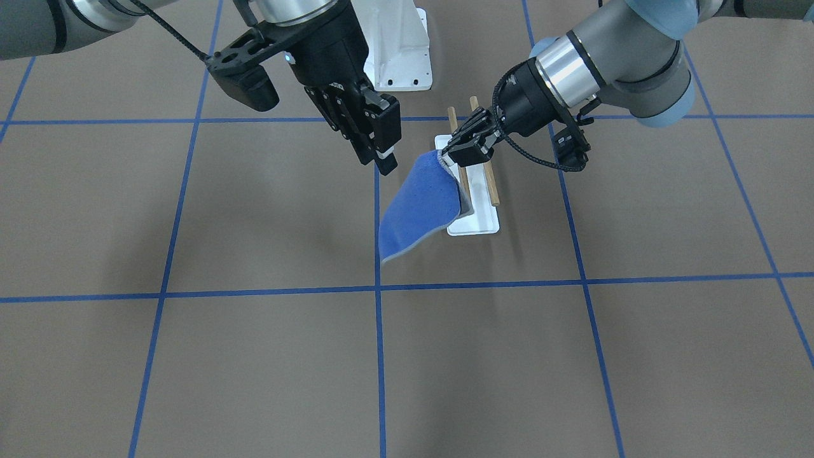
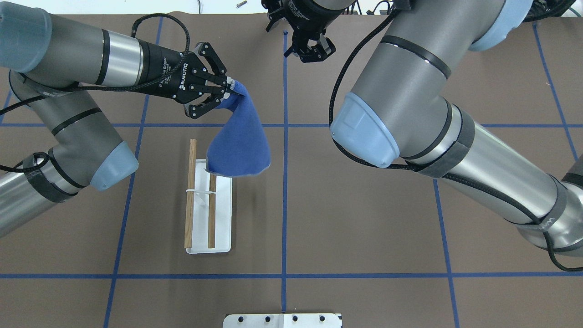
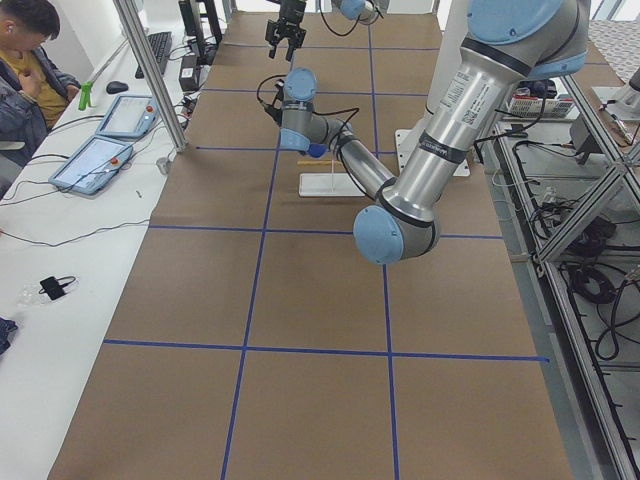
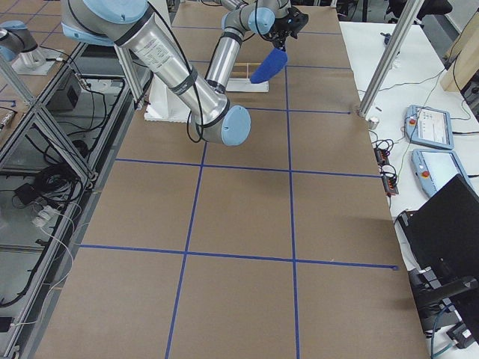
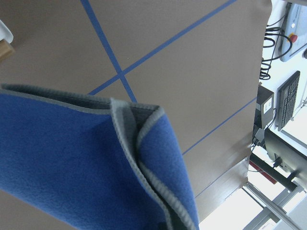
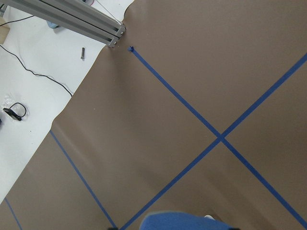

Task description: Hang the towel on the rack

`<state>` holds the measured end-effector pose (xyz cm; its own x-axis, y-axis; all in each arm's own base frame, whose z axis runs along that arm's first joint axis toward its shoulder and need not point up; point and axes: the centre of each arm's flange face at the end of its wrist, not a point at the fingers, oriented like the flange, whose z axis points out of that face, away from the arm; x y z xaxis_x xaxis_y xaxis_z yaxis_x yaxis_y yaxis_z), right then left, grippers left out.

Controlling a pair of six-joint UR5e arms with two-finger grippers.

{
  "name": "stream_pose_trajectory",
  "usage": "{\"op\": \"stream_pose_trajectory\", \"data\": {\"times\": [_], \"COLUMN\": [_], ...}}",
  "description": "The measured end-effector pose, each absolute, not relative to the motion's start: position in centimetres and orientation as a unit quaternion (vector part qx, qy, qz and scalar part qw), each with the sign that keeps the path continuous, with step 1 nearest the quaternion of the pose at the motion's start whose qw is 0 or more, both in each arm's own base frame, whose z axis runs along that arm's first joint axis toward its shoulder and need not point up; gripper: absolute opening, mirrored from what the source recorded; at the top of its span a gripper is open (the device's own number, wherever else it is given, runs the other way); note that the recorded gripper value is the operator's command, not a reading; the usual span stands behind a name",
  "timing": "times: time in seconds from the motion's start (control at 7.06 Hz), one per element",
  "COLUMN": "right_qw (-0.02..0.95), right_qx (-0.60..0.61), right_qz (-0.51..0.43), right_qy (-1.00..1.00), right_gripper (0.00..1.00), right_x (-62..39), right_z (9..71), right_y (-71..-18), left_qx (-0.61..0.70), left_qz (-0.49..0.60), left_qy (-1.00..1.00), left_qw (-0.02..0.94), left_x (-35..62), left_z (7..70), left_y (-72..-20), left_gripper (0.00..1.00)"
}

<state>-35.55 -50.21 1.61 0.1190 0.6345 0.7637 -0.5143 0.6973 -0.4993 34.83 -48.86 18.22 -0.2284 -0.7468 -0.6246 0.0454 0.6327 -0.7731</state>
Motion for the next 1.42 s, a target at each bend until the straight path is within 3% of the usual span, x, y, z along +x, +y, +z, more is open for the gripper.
{"op": "stream_pose_trajectory", "data": {"times": [0.57, 0.99, 1.42], "right_qw": [0.757, 0.788, 0.808], "right_qx": [-0.043, 0.0, 0.021], "right_qz": [0.373, 0.33, 0.313], "right_qy": [-0.535, -0.52, -0.499], "right_gripper": [1.0, 1.0, 1.0], "right_x": [-34.4, -29.0, -26.5], "right_z": [4.6, 12.1, 16.0], "right_y": [-49.1, -46.3, -45.7], "left_qx": [-0.231, -0.196, -0.192], "left_qz": [-0.257, -0.136, -0.109], "left_qy": [0.745, 0.765, 0.764], "left_qw": [0.571, 0.598, 0.606], "left_x": [34.8, 34.6, 33.0], "left_z": [23.9, 30.1, 33.8], "left_y": [-44.4, -40.6, -39.5], "left_gripper": [0.0, 0.0, 0.0]}}
